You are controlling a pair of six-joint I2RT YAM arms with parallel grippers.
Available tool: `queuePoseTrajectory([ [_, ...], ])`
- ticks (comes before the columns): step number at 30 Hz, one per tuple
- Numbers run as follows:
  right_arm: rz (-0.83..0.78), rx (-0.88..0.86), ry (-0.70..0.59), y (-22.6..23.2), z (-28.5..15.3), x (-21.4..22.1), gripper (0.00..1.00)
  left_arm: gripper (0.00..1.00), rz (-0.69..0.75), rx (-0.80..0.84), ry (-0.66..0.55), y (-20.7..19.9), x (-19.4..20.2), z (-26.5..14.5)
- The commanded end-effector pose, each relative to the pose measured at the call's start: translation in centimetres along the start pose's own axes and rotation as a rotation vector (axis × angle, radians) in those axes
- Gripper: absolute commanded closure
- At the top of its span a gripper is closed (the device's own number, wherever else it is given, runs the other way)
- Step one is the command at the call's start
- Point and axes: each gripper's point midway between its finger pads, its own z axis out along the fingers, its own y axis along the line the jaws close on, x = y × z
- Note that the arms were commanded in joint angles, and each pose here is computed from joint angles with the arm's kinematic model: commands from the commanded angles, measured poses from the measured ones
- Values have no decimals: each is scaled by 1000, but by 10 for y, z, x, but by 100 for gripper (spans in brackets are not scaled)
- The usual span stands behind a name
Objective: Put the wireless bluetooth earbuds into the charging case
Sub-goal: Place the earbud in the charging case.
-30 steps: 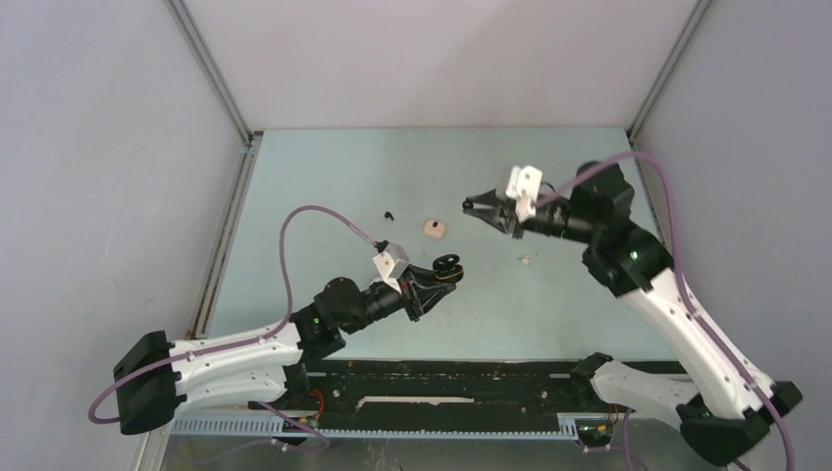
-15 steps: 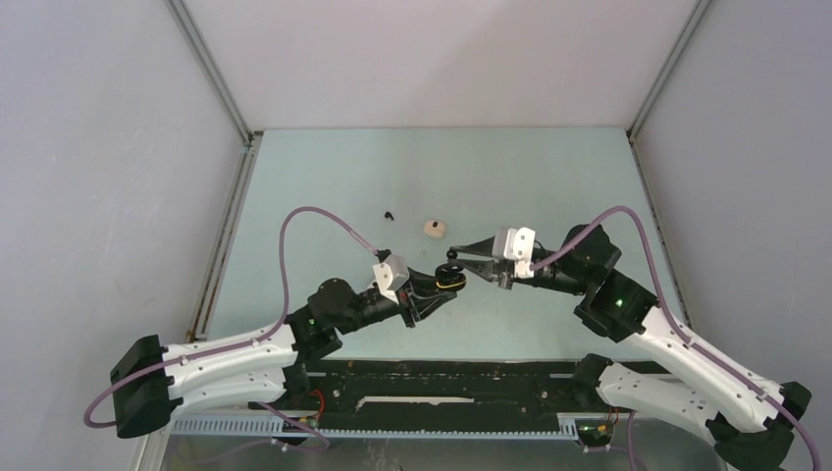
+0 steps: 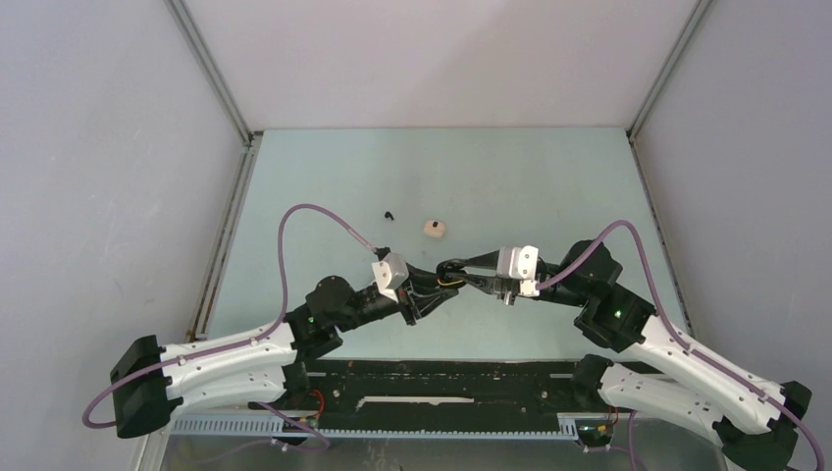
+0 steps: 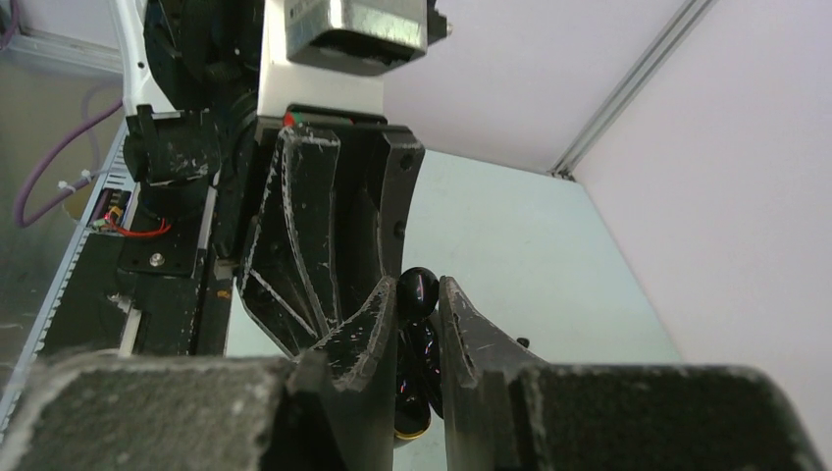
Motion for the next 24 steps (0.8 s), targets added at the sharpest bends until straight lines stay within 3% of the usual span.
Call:
queuePoseTrajectory([
  [1,-12,39,-41,-6,1,-7,100,100,41,32,-75,-5,-31,6],
  [24,47,14,-12,3,7,12,100,100,68,27,-72,-4,-34,4],
])
